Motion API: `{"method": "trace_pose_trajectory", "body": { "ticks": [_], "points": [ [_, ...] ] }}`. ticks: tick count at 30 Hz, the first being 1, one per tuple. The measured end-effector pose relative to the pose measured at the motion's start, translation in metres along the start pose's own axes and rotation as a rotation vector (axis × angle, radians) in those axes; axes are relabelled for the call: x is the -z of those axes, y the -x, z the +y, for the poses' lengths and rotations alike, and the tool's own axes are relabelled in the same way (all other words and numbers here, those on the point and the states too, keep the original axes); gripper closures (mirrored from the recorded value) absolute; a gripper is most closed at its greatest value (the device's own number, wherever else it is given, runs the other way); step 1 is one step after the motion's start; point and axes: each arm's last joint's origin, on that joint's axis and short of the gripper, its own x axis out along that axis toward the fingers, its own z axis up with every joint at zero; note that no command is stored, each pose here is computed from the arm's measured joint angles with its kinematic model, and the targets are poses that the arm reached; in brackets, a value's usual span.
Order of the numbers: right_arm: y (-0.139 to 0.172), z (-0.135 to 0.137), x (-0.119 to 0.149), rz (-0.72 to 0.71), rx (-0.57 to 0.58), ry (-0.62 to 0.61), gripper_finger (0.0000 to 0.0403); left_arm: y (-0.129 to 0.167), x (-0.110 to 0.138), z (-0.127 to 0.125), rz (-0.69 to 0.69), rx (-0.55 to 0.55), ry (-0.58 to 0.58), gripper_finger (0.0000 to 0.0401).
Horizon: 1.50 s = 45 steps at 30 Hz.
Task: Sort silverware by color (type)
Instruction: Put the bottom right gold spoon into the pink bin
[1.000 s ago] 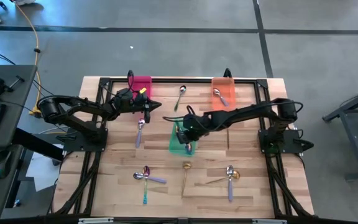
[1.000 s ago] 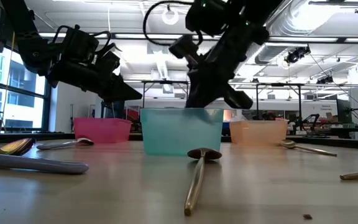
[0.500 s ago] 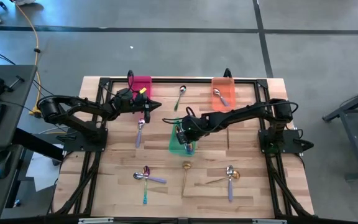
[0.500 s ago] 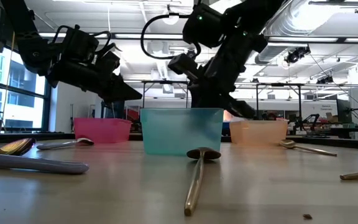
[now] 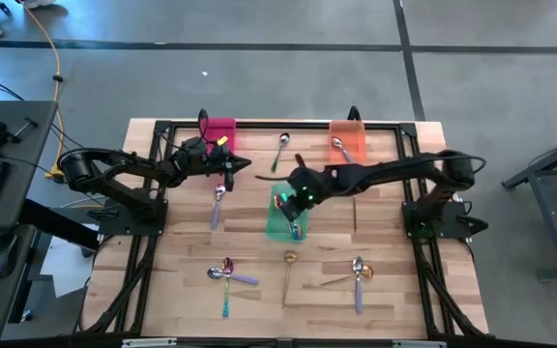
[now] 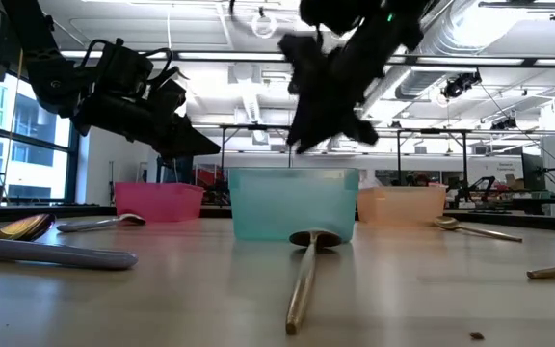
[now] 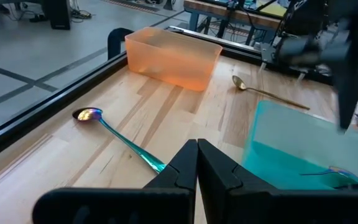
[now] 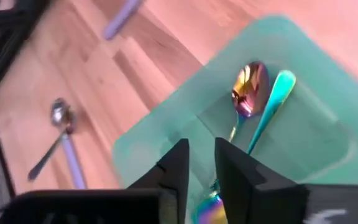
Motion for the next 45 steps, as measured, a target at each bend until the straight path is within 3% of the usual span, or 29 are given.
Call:
{"method": "trace_pose_trajectory", "body": {
  "ticks": [4, 8, 14, 21, 25, 29, 38, 45],
  "points": [
    [0.032, 0.009, 0.008, 0.004, 0.005, 0.095, 0.0377, 0.0, 0.0, 0.0, 0.0, 0.0, 0.0, 0.0401],
    [0.043, 0.016, 0.031, 0.103, 0.067, 0.176, 0.04, 0.0, 0.0, 0.0, 0.0, 0.0, 0.0, 0.0401],
    [0.035, 0.025, 0.079, 0.313, 0.173, 0.23, 0.0354, 0.0, 0.0, 0.0, 0.004, 0.0, 0.002, 0.0401],
    [0.036, 0.046, 0.122, 0.416, 0.174, 0.275, 0.0263, 0.0, 0.004, 0.0, 0.045, -0.003, 0.015, 0.0401],
    [0.042, 0.054, 0.15, 0.486, 0.187, 0.364, 0.0233, 0.0, 0.007, 0.0, 0.064, -0.004, 0.022, 0.0401],
    [0.046, 0.06, 0.175, 0.529, 0.2, 0.465, 0.0227, 0.0, 0.006, 0.0, 0.064, -0.004, 0.022, 0.0401],
    [0.025, 0.062, 0.211, 0.619, 0.251, 0.537, 0.0227, 0.0, 0.007, 0.0, 0.064, -0.004, 0.022, 0.0401],
    [0.004, 0.058, 0.221, 0.663, 0.266, 0.622, 0.0265, 0.0, 0.007, 0.0, 0.065, -0.004, 0.031, 0.0401]
  ]
}}
